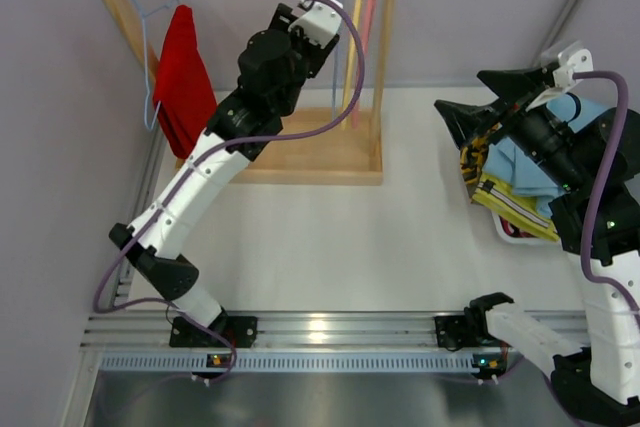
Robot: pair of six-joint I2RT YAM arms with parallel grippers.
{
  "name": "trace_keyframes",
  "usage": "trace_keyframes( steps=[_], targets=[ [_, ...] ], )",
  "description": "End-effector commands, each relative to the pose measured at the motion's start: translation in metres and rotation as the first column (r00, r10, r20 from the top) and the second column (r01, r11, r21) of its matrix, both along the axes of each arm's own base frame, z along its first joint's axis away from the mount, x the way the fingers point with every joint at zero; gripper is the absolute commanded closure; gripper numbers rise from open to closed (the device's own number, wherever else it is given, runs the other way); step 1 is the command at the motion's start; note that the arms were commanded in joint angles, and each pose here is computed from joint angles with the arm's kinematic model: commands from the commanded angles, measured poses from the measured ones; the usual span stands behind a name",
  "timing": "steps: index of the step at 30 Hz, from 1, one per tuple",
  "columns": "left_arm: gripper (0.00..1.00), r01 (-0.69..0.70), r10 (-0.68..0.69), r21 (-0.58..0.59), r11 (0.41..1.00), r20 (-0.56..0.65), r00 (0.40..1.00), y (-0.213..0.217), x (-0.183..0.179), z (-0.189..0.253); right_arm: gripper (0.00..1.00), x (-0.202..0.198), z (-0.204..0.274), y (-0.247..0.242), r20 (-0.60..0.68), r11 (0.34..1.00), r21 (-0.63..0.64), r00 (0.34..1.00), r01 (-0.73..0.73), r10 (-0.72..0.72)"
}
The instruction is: Remove the trousers from the hanger
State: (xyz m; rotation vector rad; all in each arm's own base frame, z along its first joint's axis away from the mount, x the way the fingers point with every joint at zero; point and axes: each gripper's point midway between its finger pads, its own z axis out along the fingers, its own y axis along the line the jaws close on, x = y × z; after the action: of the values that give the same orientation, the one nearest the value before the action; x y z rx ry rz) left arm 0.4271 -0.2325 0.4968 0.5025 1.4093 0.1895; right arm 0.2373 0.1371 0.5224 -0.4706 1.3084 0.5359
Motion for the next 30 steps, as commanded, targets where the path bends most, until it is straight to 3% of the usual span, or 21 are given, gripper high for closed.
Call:
trace_keyframes(
  steps=[1, 7, 9, 11, 12, 16, 20, 30],
  targets=[
    [0.37, 0.041, -0.037, -0.111, 0.993, 0.032, 0.999, 0.020, -0.036, 0.033, 0.03, -0.005, 0.008, 0.001, 0.017, 1.000, 0.021, 1.000, -0.007, 0.007],
    [0.27, 0.100, -0.107, -0.221, 0.970, -0.020, 0.994, 0.040, -0.067, 0.041, 0.00, -0.003, 0.006, 0.001, 0.002, 1.000, 0.029, 1.000, 0.001, -0.001],
    [0.24, 0.101, -0.121, -0.328, 0.939, -0.040, 0.992, 0.065, -0.064, 0.049, 0.01, 0.001, 0.002, 0.000, -0.013, 1.000, 0.027, 1.000, 0.012, -0.011],
    [0.22, 0.053, -0.091, -0.396, 0.917, -0.078, 0.993, 0.094, -0.062, 0.046, 0.01, 0.004, -0.003, -0.001, -0.029, 1.000, 0.021, 0.999, 0.020, -0.020],
    [0.21, -0.007, -0.031, -0.404, 0.915, -0.087, 0.996, 0.123, -0.056, 0.043, 0.01, 0.007, -0.006, -0.001, -0.033, 1.000, 0.011, 0.999, 0.024, -0.023],
    [0.21, -0.105, 0.071, -0.425, 0.899, -0.096, 0.993, 0.166, -0.064, 0.038, 0.01, 0.015, -0.018, 0.000, -0.053, 0.999, -0.009, 0.998, 0.034, -0.034],
    [0.22, -0.249, 0.217, -0.482, 0.840, -0.122, 0.969, 0.223, -0.069, 0.043, 0.00, 0.022, -0.027, 0.000, -0.064, 0.999, -0.027, 0.997, 0.040, -0.042],
    [0.24, -0.406, 0.390, -0.536, 0.741, -0.149, 0.909, 0.306, -0.093, 0.054, 0.01, 0.024, -0.039, 0.000, -0.079, 0.998, -0.046, 0.996, 0.043, -0.046]
  ],
)
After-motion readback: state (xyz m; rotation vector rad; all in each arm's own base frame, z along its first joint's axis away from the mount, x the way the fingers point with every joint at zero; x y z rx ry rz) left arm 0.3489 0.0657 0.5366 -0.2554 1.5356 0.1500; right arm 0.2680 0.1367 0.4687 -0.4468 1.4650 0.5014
